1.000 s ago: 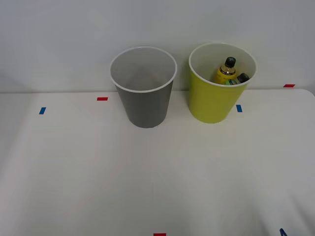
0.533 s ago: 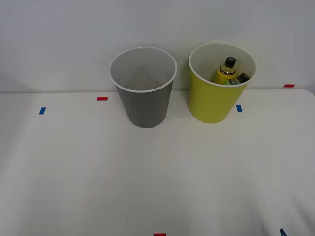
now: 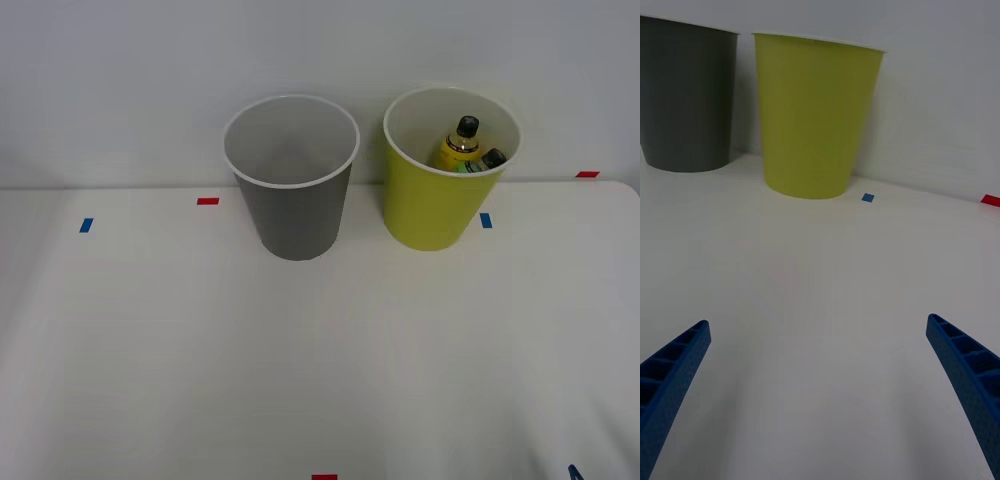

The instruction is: Put cans in the gray bin, plastic bottles in the light green bin

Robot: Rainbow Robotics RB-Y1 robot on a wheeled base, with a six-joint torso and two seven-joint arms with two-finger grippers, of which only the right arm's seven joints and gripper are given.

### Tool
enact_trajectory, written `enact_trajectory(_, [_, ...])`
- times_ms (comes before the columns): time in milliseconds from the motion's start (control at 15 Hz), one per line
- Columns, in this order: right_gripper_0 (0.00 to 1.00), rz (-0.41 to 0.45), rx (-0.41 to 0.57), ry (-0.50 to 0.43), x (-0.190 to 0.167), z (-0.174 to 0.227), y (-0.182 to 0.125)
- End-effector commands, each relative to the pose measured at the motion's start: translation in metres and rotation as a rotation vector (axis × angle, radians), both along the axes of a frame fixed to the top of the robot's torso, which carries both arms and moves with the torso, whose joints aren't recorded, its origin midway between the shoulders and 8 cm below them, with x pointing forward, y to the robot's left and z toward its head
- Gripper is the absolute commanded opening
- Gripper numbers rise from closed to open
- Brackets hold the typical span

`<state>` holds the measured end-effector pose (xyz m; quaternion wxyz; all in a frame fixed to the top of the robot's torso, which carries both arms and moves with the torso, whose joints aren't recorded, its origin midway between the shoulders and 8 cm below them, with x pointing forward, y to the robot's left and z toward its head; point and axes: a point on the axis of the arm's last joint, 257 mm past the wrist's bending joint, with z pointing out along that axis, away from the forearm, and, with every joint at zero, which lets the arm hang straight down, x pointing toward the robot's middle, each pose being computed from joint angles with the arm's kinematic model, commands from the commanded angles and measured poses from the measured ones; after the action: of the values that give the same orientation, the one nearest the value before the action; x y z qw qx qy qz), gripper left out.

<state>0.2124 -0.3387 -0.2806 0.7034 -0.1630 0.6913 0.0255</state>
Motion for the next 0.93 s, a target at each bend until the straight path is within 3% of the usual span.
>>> enact_trajectory(67, [1.0, 0.0, 0.0, 0.0, 0.0, 0.0, 0.0])
enact_trajectory(933, [1.0, 0.0, 0.0, 0.0, 0.0, 0.0, 0.0])
